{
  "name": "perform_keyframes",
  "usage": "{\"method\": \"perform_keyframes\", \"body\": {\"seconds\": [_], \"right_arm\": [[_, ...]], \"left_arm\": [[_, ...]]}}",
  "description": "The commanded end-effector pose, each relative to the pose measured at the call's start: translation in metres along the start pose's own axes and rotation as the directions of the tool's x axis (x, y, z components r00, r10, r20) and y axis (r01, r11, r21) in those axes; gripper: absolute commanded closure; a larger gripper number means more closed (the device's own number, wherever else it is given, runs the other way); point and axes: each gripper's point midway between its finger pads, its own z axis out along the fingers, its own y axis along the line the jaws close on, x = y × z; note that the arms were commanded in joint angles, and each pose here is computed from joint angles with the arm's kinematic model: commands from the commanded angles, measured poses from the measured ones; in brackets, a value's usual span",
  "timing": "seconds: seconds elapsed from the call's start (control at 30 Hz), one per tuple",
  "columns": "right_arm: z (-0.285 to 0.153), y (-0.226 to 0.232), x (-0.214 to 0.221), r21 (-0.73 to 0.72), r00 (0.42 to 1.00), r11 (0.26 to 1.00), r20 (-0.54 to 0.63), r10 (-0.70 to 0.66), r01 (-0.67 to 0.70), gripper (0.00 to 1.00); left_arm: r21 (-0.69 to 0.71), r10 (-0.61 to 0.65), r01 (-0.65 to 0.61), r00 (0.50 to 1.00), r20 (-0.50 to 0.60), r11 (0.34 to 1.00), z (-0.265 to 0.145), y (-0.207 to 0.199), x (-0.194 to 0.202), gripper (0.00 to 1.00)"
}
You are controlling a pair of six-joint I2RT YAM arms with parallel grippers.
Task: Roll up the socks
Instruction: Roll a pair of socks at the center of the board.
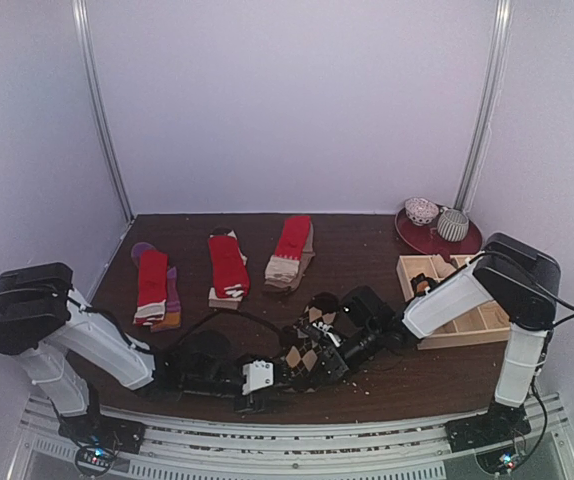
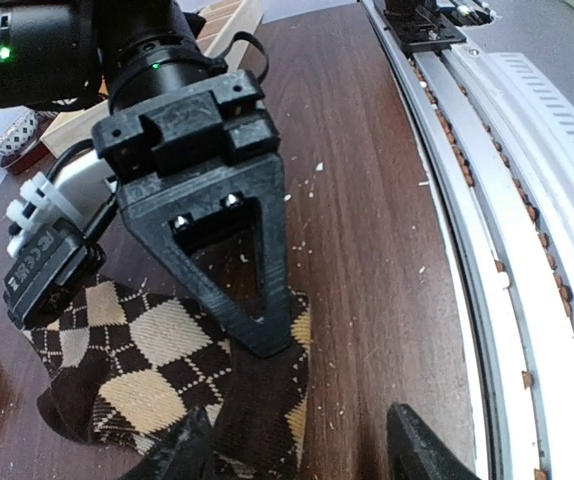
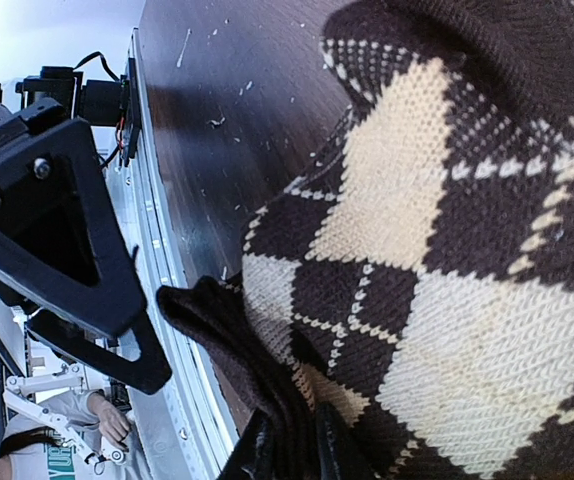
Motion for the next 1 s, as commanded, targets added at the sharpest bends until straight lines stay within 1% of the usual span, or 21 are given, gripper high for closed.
{"method": "perform_keyframes", "body": {"seconds": [0.0,0.1,0.2,0.3,0.43,0.57,0.63,0.67,0.7,0.73,0.77,0.87,0.97], "right_arm": [[0.002,-0.062,0.053,0.224,0.969,0.953,-0.091,0.229,-0.205,0.86],[0.003,-0.062,0.053,0.22,0.97,0.955,-0.095,0.225,-0.2,0.86],[0.002,-0.062,0.052,0.217,0.97,0.956,-0.093,0.223,-0.199,0.86],[0.003,-0.063,0.054,0.215,0.969,0.955,-0.094,0.226,-0.202,0.86],[0.003,-0.062,0.054,0.212,0.969,0.956,-0.094,0.227,-0.203,0.86],[0.004,-0.062,0.055,0.204,0.968,0.957,-0.096,0.231,-0.209,0.86],[0.004,-0.062,0.054,0.2,0.968,0.957,-0.094,0.232,-0.21,0.86],[0.004,-0.061,0.052,0.197,0.97,0.959,-0.09,0.227,-0.206,0.86],[0.004,-0.059,0.051,0.192,0.971,0.961,-0.088,0.221,-0.201,0.86],[0.003,-0.057,0.05,0.185,0.973,0.963,-0.085,0.214,-0.195,0.85],[0.003,-0.055,0.048,0.181,0.976,0.966,-0.081,0.2,-0.183,0.84],[-0.003,-0.047,0.038,0.178,0.988,0.976,-0.061,0.141,-0.128,0.75],[-0.016,-0.031,0.017,0.182,1.0,0.983,0.005,0.021,-0.022,0.66]], "left_arm": [[0.036,0.065,-0.067,0.996,0.055,0.997,0.01,-0.004,-0.017,0.43],[0.02,0.056,-0.056,0.998,-0.009,0.998,0.021,0.0,-0.003,0.42],[-0.022,0.037,-0.039,0.997,-0.07,0.999,0.03,0.007,0.011,0.38],[-0.032,0.019,-0.023,0.992,-0.128,0.999,0.038,0.009,0.025,0.38],[-0.015,-0.008,0.004,0.976,-0.218,1.0,0.046,0.007,0.042,0.49],[0.002,-0.036,0.037,0.968,-0.249,0.999,0.044,0.001,0.05,0.66],[0.022,-0.051,0.059,0.962,-0.269,0.998,0.043,-0.004,0.054,0.75],[0.034,-0.062,0.074,0.959,-0.278,0.997,0.043,-0.007,0.056,0.83],[0.045,-0.077,0.094,0.955,-0.287,0.995,0.042,-0.01,0.059,0.87],[0.053,-0.091,0.112,0.95,-0.297,0.992,0.04,-0.013,0.062,0.95],[0.061,-0.11,0.135,0.945,-0.307,0.989,0.039,-0.017,0.065,1.0],[0.061,-0.187,0.219,0.925,-0.332,0.974,0.033,-0.025,0.075,1.0],[0.064,-0.283,0.327,0.887,-0.365,0.943,0.026,-0.035,0.086,1.0]]}}
